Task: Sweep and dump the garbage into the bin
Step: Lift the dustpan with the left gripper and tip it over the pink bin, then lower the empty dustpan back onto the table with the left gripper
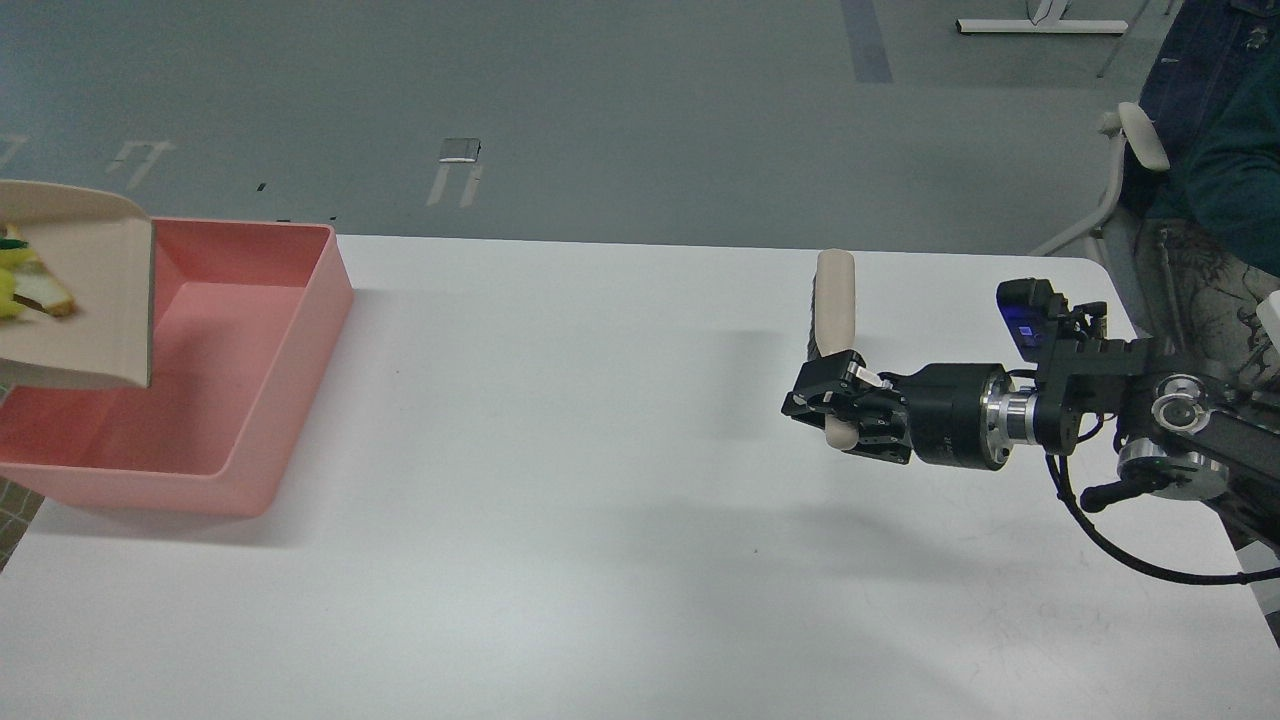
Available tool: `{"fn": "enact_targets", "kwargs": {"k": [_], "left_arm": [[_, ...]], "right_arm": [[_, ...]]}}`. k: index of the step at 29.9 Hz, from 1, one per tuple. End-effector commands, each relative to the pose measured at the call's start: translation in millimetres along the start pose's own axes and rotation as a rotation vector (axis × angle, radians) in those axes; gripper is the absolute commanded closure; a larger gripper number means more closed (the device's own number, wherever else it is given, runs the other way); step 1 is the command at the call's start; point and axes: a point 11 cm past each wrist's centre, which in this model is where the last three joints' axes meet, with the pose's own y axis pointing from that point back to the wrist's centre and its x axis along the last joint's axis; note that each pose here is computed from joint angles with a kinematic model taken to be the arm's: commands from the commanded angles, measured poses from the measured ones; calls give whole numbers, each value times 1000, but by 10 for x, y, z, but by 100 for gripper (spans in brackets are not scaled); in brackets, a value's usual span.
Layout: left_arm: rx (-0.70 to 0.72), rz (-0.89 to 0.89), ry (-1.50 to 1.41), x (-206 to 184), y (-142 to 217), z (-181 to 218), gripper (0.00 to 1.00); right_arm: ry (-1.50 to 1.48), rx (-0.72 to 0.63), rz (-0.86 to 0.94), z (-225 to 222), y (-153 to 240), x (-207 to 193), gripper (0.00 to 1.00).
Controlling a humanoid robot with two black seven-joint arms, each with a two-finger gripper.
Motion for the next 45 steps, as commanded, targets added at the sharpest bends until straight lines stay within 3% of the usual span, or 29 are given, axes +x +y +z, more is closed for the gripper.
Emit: {"fn": "enact_targets", "kwargs": {"k": [1,7,20,24,29,35,39,45], "left_arm": [[-8,-2,-93,84,-14,87,100],[-18,66,-273,270,-11,191,100],[-151,52,-529,104,-129,590,100],[-166,61,-530,139,-139,666,100],[-245,129,-477,350,-250,1081,100],[-370,43,-246,289,-400,1596,100],[-515,-75,-39,-110,-517,2020,100],[-515,-225,165,-1039,-669,2230,100]], "right_arm": [[0,0,-2,1,-6,-5,100],[-1,-1,-2,6,-6,-8,100],[-4,2,-8,7,-38,-26,100],[-4,1,-7,10,-33,-23,100],[-7,-2,-9,25,-36,-32,100],[-9,-4,-6,39,-13,-19,100],[-18,-10,-8,82,-5,-37,100],[-24,-37,20,195,136,37,100]]}}
